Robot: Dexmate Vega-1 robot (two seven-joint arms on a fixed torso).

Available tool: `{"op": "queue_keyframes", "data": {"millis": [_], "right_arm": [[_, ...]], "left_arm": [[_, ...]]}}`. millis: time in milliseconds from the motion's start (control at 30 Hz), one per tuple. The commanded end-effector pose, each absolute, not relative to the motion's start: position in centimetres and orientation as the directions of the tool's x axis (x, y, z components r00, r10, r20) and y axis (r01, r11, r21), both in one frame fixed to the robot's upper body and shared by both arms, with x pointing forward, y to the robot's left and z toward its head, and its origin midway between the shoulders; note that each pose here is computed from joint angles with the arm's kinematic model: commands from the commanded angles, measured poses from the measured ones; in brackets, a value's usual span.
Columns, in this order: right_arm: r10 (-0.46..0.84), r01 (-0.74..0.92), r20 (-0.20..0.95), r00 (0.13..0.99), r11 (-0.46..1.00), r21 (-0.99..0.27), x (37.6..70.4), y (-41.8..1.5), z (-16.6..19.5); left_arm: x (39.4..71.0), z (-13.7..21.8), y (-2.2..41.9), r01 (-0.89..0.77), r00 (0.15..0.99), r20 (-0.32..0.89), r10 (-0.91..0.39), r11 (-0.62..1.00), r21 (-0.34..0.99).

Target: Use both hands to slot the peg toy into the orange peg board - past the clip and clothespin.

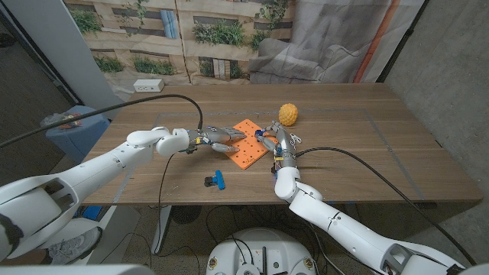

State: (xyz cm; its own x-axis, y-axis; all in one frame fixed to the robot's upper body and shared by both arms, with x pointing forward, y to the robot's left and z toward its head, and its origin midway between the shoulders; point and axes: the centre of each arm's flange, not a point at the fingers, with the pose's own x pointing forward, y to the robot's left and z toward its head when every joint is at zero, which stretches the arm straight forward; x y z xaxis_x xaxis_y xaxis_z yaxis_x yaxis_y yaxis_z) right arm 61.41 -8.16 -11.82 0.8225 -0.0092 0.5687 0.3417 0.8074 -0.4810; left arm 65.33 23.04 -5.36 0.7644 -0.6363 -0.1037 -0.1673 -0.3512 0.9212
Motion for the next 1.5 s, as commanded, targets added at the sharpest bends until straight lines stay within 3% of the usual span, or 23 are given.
{"op": "queue_keyframes", "data": {"millis": [33,1500], "right_arm": [[-0.011,0.340,0.563,0.826,0.807,-0.483,61.44,-8.27,-12.01],[-0.016,0.323,0.549,0.836,0.822,-0.468,61.79,-8.55,-12.00]], "left_arm": [[65.32,-5.35,22.91,-0.171,0.764,-0.101,-0.638,-0.350,0.921],[65.57,-5.54,22.79,-0.156,0.765,-0.105,-0.635,-0.341,0.927]]}}
